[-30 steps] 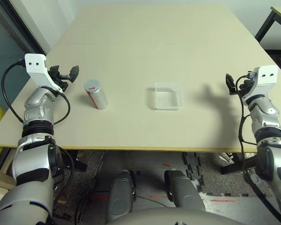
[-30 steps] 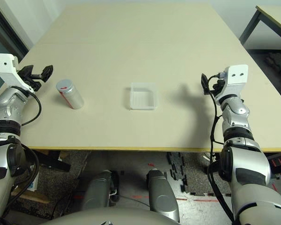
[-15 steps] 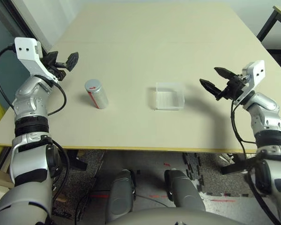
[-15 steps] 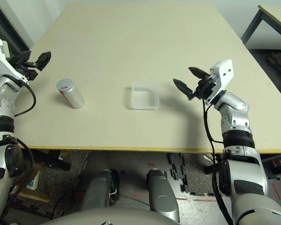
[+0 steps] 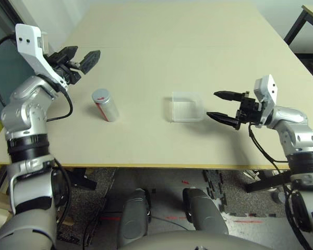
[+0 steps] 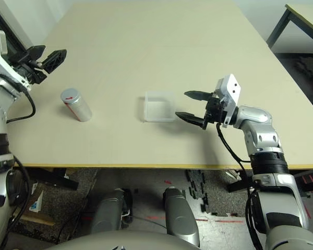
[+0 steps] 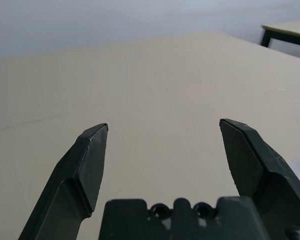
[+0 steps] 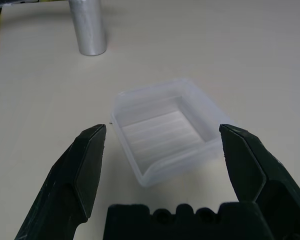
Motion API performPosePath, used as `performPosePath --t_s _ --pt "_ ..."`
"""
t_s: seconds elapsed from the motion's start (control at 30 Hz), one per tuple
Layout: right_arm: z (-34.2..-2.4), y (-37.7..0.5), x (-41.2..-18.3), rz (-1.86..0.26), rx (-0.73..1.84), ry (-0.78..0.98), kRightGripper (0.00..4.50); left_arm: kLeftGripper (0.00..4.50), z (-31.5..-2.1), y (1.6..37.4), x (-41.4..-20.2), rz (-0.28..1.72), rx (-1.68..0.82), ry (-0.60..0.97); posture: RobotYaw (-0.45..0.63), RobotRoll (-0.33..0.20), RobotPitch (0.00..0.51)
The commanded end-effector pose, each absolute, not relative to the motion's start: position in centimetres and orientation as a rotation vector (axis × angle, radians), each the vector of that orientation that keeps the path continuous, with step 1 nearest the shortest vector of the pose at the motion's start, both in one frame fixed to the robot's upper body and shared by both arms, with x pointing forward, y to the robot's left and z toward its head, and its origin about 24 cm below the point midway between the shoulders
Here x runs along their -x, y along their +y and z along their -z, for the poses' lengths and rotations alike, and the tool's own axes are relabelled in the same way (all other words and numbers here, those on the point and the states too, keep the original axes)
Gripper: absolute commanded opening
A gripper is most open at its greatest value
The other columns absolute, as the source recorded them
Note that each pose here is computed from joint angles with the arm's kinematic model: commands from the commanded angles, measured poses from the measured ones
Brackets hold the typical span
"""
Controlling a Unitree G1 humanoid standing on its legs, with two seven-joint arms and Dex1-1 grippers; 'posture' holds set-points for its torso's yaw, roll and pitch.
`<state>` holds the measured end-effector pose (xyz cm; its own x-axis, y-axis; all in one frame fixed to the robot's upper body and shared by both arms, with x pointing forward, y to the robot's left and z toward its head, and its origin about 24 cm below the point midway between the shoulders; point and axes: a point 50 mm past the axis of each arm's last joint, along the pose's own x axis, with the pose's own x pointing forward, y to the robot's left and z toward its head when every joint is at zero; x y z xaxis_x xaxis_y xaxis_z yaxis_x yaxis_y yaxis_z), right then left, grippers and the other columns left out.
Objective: Pour the medicine from the bottle into the box.
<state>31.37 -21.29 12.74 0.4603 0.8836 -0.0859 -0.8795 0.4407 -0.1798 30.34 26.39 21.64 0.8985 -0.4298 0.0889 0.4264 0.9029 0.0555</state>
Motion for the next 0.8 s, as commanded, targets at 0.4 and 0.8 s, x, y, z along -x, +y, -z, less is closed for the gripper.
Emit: performPosePath --t_s 0.4,0.8 --pt "-11.4 -20.7 -32.4 -1.097 0.242 -0.004 4.5 4.48 -18.3 27.0 -23.7 0.425 -0.053 -0.005 0.01 0.0 0.165" --pt "-11.4 -20.1 -32.9 -1.104 0.251 -0.02 4.5 4.48 -13.8 28.0 -21.8 0.399 -0.067 0.056 0.01 0.0 0.173"
